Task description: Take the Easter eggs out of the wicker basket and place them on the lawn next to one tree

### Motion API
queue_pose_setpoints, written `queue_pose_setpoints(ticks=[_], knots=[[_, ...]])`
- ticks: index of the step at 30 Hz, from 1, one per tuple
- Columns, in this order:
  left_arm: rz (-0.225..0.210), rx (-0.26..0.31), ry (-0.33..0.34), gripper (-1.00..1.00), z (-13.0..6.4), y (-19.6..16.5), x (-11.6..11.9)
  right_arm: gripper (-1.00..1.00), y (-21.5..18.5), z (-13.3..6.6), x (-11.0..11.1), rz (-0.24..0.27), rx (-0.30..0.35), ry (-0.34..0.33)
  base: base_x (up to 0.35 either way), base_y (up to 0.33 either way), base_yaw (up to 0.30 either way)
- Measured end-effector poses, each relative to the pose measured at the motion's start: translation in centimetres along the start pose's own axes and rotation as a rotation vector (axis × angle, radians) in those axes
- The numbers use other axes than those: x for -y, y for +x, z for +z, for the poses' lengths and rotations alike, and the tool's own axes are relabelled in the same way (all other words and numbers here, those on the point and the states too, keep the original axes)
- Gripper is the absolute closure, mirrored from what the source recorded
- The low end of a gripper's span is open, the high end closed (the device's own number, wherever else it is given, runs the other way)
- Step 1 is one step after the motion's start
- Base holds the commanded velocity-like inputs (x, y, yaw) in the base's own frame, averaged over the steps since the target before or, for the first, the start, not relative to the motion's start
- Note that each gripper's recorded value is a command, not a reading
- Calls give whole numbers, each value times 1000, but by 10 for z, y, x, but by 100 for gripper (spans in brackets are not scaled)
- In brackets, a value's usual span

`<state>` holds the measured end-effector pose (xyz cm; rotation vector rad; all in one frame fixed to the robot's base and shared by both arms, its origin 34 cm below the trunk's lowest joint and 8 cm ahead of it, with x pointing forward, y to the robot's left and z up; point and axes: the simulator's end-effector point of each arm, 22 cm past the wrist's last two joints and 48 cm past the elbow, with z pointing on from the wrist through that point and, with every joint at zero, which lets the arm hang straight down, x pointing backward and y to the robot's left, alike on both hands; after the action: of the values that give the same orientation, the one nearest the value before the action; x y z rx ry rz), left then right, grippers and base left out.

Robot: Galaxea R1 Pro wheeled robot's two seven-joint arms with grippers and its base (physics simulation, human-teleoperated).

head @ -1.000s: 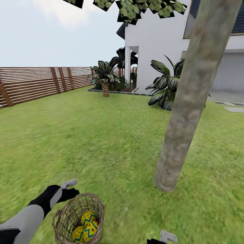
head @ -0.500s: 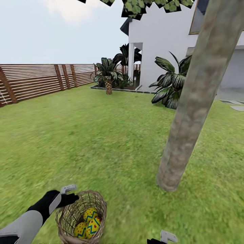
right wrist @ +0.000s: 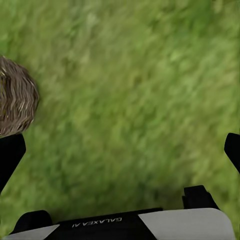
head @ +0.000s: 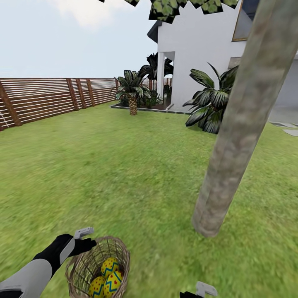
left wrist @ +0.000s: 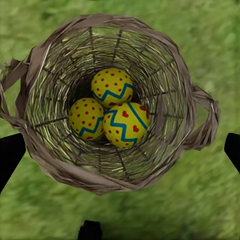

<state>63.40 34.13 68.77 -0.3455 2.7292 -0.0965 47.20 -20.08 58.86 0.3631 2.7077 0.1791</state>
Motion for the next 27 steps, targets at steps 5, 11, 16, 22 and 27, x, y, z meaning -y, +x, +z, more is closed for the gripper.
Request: queue_pose_setpoints(ticks=[5, 11, 16, 22, 27], knots=[[-1, 0, 1, -100, 0, 0, 0, -100, 1, 0, 0, 0, -2, 0, 92, 0, 0], [-2, -2, 1, -100, 0, 0, 0, -100, 2, 0, 0, 0, -5, 0, 92, -10, 0], [-2, -5, 3, -100, 0, 1, 0, -100, 2, 0, 0, 0, -6, 0, 17, -2, 0], [-3, -10, 2, -100, 0, 2, 0, -100, 2, 0, 0, 0, -5, 0, 3, 0, 0], [-4, -18, 1, -100, 0, 4, -1, -100, 2, 0, 0, 0, -5, 0, 0, 0, 0]])
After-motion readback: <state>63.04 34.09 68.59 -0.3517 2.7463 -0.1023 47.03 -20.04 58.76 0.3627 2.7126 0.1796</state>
